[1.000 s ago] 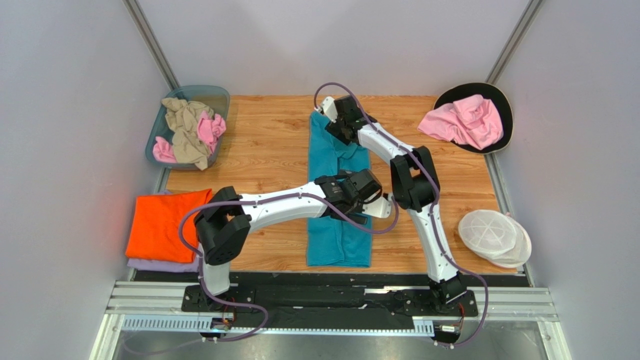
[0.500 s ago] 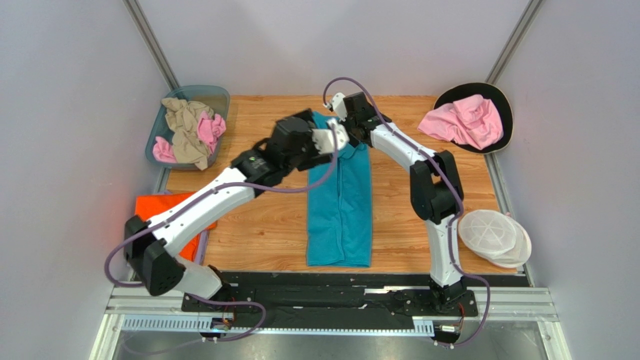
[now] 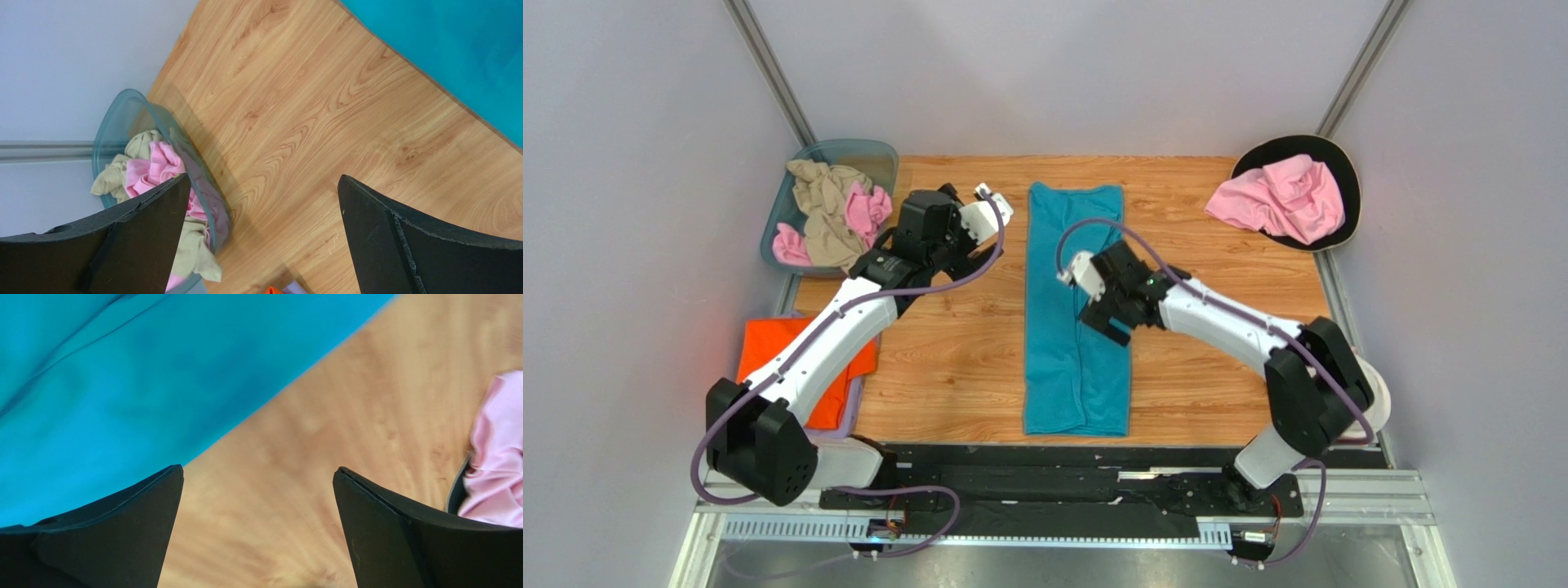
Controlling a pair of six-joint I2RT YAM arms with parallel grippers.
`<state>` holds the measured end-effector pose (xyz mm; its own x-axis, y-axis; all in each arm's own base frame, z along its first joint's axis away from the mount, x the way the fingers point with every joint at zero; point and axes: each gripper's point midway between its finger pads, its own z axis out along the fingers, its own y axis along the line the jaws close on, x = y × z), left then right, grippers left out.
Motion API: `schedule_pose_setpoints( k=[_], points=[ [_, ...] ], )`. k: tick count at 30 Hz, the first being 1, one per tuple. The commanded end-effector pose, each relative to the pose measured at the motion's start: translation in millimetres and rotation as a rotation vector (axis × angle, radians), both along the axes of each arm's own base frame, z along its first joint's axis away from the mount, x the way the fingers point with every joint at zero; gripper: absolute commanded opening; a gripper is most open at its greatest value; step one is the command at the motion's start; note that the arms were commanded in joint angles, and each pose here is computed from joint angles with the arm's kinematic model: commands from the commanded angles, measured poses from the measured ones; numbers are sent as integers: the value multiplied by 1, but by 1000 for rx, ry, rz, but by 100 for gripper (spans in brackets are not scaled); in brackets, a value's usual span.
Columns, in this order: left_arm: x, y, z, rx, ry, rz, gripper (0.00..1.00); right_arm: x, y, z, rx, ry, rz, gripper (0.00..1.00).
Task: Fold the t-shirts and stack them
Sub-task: Fold the tshirt
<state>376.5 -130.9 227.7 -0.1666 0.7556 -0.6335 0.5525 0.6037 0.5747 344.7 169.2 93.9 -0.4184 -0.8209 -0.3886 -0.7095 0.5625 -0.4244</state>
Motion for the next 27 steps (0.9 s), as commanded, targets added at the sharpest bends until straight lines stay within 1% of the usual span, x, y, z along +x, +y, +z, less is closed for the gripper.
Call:
schedule_pose_setpoints(
  k=[1, 2, 4, 5, 8, 14, 17, 19, 24, 27],
  points=[
    [10, 1, -1, -90, 26, -8, 99, -79, 17, -4, 6, 76, 158, 97],
    [14, 0, -12, -86, 60, -9, 99, -90, 21, -4, 10, 85, 189, 97],
    [21, 5, -16, -82, 82, 9, 99, -113, 33, 1, 30, 80, 263, 96],
    [24, 6, -27, -72, 111, 18, 99, -126, 37, -2, 40, 108, 299, 95],
    [32, 6, -38, -72, 148, 18, 99, -159, 56, -2, 55, 144, 417, 94],
    [34, 10, -55, -28, 187, 18, 99, -201, 85, -11, 71, 217, 578, 92],
    [34, 19, -64, 9, 189, 47, 99, -211, 96, -21, 58, 239, 626, 90],
    [33, 20, -69, 18, 197, 49, 99, -210, 99, -27, 47, 239, 649, 89],
    [30, 20, -75, 24, 208, 41, 99, -210, 101, -40, 18, 263, 660, 87],
    [30, 20, -76, 30, 211, 35, 99, -215, 105, -41, 35, 283, 675, 87]
  ],
)
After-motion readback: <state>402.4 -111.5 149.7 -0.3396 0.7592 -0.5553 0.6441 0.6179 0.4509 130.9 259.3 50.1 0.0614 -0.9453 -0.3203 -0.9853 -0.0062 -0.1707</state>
